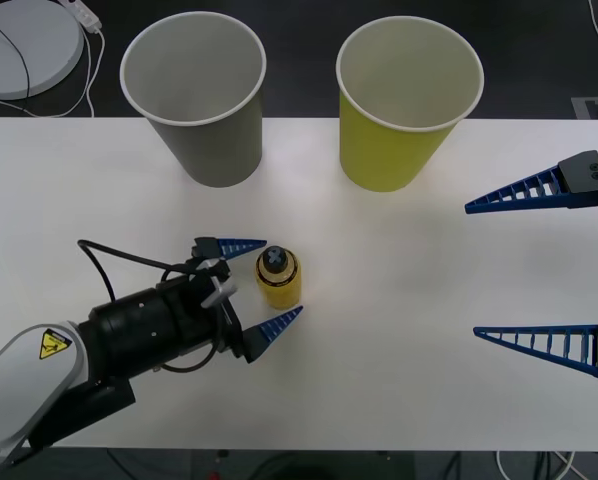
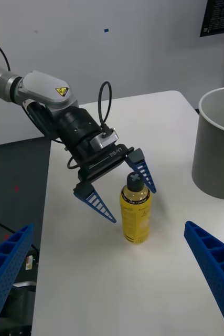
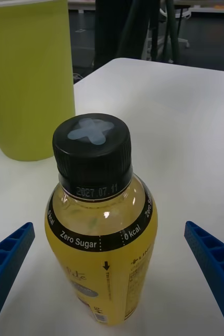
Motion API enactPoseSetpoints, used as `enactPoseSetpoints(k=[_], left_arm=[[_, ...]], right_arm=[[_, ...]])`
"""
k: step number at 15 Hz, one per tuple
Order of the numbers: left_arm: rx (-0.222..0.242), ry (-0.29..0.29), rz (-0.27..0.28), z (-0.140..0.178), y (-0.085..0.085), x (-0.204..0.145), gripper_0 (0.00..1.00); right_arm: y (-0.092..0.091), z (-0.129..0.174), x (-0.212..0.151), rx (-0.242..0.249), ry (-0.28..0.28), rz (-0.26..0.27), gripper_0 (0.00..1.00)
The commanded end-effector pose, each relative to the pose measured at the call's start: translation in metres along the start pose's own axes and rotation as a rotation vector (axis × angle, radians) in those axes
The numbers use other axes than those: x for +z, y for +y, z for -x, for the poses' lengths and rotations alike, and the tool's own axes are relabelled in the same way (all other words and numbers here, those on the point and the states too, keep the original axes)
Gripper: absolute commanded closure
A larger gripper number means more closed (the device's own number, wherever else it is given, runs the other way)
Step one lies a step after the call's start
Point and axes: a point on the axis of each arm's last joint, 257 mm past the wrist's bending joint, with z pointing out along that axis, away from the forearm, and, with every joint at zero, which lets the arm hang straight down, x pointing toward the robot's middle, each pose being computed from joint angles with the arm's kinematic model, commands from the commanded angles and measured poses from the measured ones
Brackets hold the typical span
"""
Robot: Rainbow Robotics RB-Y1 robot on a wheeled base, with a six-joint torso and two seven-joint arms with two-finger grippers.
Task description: Put the can into the green bin and the plastic bottle into the gray bin
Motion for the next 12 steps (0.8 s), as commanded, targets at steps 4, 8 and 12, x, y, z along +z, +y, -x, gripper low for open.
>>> enactPoseSetpoints(k=[4,8,12], left_arm=[[0.014,0.01,0.008,-0.002,0.004,0.01,0.0],[-0.01,-0.007,0.005,0.003,0.0,0.018,0.0],[-0.03,-0.013,0.007,0.004,0.001,0.024,0.0]], right_arm=[[0.0,0.0,0.0,0.0,0.0,0.0,0.0],[0.0,0.0,0.0,0.0,0.0,0.0,0.0],[0.0,0.0,0.0,0.0,0.0,0.0,0.0]])
